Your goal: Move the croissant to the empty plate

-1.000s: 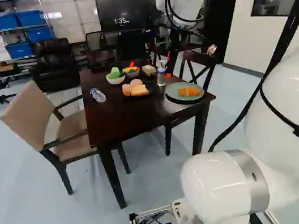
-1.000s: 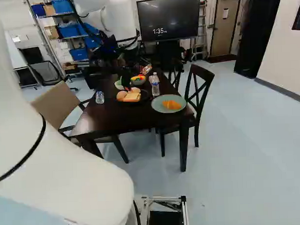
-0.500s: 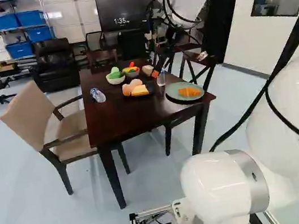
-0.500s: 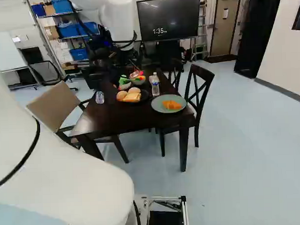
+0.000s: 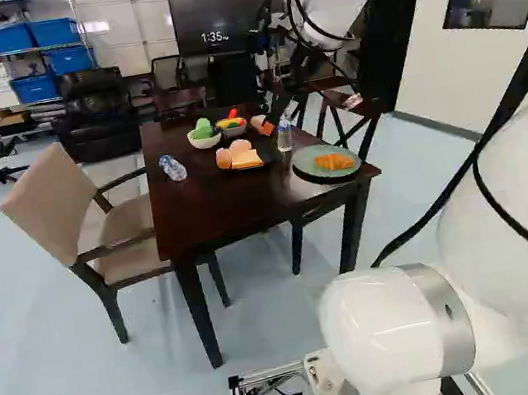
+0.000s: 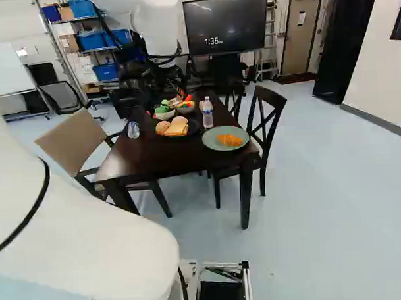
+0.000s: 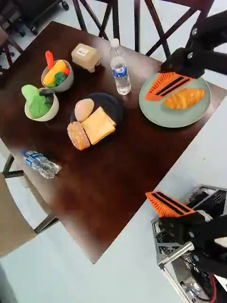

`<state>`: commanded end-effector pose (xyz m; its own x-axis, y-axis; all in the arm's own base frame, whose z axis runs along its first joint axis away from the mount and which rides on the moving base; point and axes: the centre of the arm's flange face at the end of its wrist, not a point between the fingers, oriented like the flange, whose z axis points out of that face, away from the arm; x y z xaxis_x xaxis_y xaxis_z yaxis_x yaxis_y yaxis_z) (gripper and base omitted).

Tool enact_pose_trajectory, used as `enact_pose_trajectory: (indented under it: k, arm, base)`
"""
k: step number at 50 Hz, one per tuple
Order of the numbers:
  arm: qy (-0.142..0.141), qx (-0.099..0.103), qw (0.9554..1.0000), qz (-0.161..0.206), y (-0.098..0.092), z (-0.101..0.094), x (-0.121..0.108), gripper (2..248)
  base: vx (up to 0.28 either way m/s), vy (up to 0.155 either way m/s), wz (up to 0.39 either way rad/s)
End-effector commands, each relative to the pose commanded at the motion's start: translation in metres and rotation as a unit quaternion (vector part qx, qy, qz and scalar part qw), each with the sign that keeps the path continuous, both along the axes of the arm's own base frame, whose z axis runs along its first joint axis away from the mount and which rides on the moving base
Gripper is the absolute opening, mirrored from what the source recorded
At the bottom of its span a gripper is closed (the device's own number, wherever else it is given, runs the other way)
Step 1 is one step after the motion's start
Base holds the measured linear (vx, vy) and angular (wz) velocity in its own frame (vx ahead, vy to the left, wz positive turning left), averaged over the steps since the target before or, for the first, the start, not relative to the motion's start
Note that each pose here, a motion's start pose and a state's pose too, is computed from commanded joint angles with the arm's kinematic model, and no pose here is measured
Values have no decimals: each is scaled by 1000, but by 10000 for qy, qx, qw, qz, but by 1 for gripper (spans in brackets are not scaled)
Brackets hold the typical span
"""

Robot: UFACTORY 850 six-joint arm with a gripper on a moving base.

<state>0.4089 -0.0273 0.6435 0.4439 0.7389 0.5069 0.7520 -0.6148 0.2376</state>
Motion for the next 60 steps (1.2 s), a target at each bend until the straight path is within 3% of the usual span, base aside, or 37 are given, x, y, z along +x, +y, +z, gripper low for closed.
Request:
enact_pose_trajectory:
  k: [36, 60]
  arm:
    - [-43, -50, 9990, -446, -1, -21, 0, 247]
    - [-165, -101, 9940, -1081, -3, -53, -3, 247]
  base:
    - [0, 0, 0]
    - [0, 0, 0]
